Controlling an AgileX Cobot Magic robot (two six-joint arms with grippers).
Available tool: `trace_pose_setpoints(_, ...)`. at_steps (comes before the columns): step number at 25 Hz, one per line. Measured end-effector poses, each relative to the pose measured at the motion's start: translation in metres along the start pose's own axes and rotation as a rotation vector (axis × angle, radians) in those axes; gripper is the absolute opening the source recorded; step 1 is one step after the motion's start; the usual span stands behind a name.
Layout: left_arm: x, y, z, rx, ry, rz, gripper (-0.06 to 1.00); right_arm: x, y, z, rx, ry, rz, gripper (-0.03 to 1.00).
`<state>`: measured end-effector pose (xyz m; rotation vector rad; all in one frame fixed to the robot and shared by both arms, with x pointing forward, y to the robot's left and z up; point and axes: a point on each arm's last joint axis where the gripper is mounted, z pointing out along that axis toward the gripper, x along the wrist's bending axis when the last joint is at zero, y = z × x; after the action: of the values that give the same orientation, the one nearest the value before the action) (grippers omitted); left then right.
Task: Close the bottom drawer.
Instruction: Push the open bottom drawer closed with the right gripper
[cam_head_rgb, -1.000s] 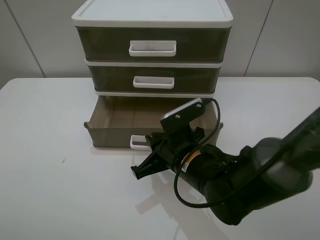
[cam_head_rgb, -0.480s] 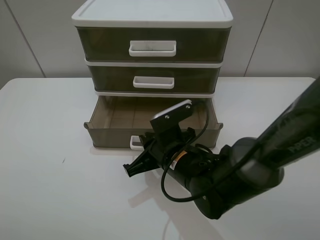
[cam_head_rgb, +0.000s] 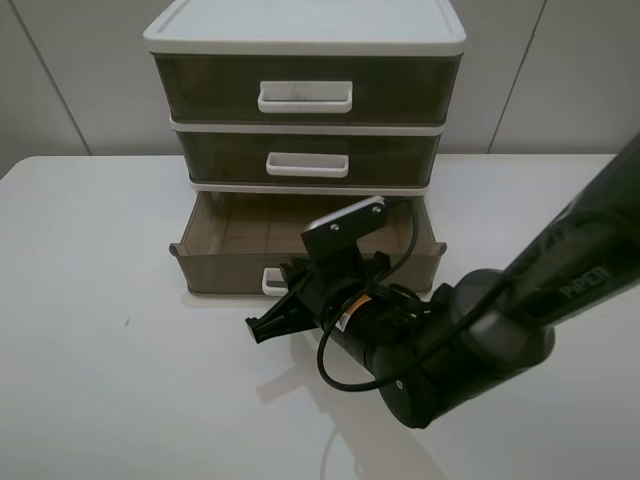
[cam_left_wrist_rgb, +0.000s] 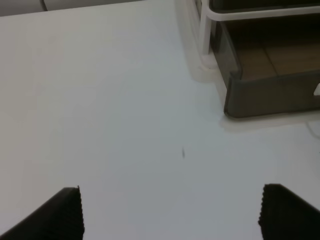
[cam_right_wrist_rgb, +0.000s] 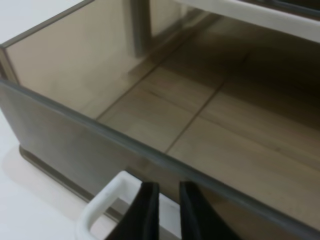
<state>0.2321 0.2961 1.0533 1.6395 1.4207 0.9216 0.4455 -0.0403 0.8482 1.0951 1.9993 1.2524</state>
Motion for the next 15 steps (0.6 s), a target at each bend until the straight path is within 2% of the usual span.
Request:
trace_pose_setpoints(9, 0.000, 0.000, 0.000, 0.000, 0.000, 0.000, 0.72, -0.009, 0.004, 0.004, -0.007, -0.071, 0.058, 0.02)
trace_pose_setpoints(15, 0.000, 0.000, 0.000, 0.000, 0.000, 0.000, 0.72, -0.007, 0.016, 0.016, -0.006, -0.082, 0.113, 0.02)
